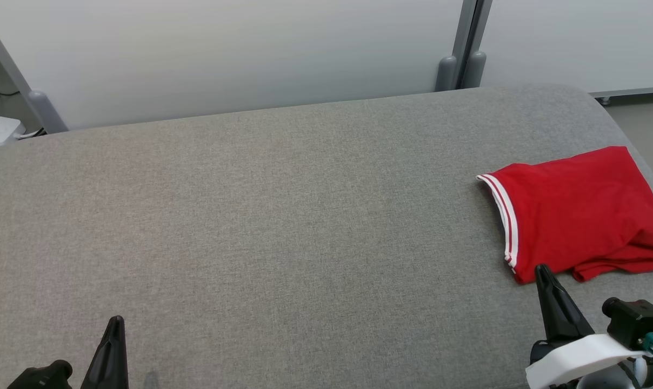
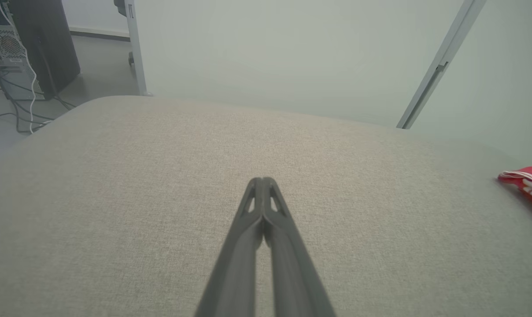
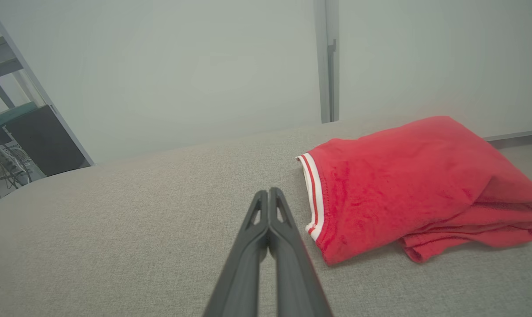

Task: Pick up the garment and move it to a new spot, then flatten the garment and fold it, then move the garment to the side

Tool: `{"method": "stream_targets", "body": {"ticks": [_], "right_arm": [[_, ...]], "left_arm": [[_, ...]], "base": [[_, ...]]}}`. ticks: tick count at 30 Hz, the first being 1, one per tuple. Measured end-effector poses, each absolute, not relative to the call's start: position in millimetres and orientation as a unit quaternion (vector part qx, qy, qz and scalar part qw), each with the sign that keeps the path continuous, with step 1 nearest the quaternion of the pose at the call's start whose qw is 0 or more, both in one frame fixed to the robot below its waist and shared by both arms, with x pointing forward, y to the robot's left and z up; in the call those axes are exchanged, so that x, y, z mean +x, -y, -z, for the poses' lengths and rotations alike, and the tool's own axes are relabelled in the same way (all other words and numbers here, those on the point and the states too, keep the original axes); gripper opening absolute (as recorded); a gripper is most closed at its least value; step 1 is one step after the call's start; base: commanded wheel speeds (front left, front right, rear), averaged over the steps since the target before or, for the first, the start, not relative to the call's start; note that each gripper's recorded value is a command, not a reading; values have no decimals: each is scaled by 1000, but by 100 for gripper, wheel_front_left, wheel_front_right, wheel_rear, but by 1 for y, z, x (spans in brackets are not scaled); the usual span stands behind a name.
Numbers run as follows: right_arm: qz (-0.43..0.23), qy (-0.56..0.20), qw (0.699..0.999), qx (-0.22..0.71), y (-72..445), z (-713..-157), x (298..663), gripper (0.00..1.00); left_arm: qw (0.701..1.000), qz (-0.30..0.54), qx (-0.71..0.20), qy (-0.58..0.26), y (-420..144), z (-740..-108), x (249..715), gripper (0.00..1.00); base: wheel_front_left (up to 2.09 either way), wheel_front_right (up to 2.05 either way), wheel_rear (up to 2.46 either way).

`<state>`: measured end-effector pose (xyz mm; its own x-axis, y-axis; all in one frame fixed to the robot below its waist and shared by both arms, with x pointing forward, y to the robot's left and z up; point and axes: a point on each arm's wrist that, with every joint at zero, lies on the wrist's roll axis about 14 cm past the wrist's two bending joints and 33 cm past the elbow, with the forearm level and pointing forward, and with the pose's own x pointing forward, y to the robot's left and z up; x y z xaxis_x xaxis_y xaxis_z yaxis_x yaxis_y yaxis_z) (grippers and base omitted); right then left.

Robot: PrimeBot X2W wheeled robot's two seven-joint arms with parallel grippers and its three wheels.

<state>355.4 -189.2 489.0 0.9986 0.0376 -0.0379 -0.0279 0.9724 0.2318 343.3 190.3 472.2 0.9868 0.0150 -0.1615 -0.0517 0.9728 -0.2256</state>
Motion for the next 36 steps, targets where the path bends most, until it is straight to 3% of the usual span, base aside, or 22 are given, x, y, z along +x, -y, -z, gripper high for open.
{"method": "stream_targets", "body": {"ticks": [36], "right_arm": [[13,-33,950,310,197,-482,360,0]], "left_arm": [[944,-51,-299,-130,-196,-451,346,0]], "base": [[0,0,0]]}}
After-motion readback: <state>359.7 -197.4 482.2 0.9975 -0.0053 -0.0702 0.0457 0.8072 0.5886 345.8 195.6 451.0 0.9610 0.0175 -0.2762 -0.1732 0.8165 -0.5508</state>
